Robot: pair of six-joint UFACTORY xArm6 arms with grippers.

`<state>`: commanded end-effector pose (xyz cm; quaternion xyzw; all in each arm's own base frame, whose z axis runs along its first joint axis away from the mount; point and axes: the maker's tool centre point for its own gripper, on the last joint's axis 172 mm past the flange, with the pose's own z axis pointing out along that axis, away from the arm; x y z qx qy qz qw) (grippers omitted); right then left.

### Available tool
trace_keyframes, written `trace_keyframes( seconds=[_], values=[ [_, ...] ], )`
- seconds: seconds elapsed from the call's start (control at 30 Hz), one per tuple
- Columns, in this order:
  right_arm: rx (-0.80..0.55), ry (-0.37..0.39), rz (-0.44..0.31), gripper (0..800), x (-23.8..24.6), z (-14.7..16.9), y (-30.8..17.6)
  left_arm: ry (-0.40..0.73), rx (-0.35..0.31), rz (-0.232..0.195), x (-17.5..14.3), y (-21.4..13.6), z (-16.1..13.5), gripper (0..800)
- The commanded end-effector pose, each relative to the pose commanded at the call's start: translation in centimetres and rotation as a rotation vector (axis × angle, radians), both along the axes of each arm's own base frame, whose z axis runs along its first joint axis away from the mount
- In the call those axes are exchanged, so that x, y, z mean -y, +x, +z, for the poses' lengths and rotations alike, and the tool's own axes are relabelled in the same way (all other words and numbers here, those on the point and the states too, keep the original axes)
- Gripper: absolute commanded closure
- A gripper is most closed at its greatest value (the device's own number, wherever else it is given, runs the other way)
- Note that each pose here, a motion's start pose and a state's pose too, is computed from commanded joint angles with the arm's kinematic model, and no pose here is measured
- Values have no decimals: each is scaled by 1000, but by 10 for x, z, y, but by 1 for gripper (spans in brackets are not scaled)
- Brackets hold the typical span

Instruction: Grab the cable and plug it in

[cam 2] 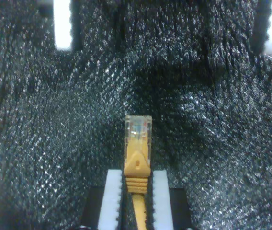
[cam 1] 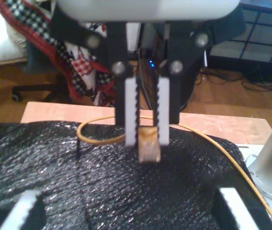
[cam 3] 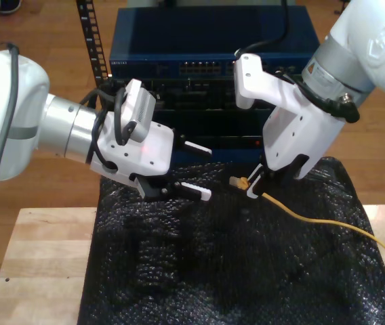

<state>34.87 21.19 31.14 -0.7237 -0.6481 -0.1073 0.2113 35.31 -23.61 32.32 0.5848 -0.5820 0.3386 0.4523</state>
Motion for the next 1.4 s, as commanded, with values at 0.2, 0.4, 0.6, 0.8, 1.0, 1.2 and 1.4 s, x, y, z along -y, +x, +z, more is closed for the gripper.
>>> trace_keyframes(
  seconds=[0.2, 0.4, 0.6, 0.8, 1.0, 1.2, 1.4],
  values=[
    [-23, -2, 0, 796, -2, -8, 1, -6, 34, -25, 2, -3, 0, 7],
    [-43, -4, -2, 796, -3, -15, 3, -6, 40, -33, 2, -5, -1, 75],
    [-43, -2, -2, 797, -4, -15, 3, -8, 49, -39, 3, -6, -3, 153],
    [-42, 0, -2, 796, -4, -14, 3, -9, 41, -40, 4, -7, -3, 178],
    [-40, -2, -1, 796, -4, -14, 3, -7, 29, -40, 4, -8, -5, 191],
    [-41, 0, -2, 796, -4, -14, 3, -12, 22, -48, 5, -10, -4, 211],
    [-37, 2, -1, 796, -5, -13, 3, -18, 14, -56, 6, -12, -4, 239]
  ],
)
